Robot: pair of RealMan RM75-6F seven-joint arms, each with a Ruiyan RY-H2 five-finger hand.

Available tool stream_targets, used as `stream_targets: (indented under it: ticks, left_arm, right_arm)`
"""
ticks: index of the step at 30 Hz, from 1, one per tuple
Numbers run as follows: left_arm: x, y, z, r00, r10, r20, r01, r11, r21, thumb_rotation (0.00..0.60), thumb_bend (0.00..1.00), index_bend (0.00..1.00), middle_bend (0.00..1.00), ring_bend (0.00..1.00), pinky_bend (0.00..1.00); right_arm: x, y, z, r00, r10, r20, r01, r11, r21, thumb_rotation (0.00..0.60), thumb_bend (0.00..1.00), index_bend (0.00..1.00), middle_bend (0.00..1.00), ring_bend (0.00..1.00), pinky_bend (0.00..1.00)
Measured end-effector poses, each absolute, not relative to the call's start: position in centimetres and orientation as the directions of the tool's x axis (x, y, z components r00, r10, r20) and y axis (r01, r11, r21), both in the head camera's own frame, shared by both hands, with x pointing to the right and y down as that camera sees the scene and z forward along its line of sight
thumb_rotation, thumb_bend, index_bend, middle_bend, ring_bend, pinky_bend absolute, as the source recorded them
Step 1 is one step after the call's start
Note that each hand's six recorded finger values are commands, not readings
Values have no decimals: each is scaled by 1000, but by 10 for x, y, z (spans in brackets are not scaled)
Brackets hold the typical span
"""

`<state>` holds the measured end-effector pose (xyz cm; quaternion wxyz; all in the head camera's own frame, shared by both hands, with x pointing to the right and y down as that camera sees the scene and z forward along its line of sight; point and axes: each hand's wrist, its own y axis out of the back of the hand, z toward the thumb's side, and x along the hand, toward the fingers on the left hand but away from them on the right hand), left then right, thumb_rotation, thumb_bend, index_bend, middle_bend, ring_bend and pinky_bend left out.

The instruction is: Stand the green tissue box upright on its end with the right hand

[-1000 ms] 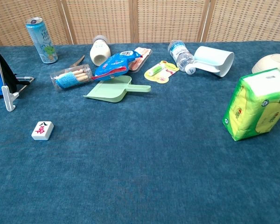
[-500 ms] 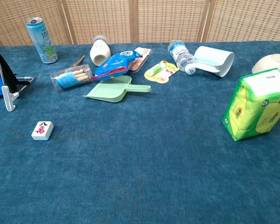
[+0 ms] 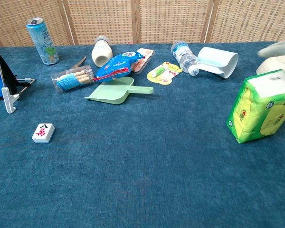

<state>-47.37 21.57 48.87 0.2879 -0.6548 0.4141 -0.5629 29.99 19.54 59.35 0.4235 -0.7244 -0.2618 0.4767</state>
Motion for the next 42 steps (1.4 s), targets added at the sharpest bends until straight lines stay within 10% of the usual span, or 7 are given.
stream_targets:
  ticks: [18,42]
  left_arm:
    - [-476,215,489,20,-865,501,-219,-493,-842,600,37,0,0,0,0]
    - [-476,214,490,22,-863,504,-220,-496,-840,600,37,0,0,0,0]
  right_arm:
    - [270,169,627,420,723,-548,-284,-469,-836,600,33,19,13,0,98]
    - [253,169,634,518,749,-414,-211,-357,-910,600,298,424,372,234,268]
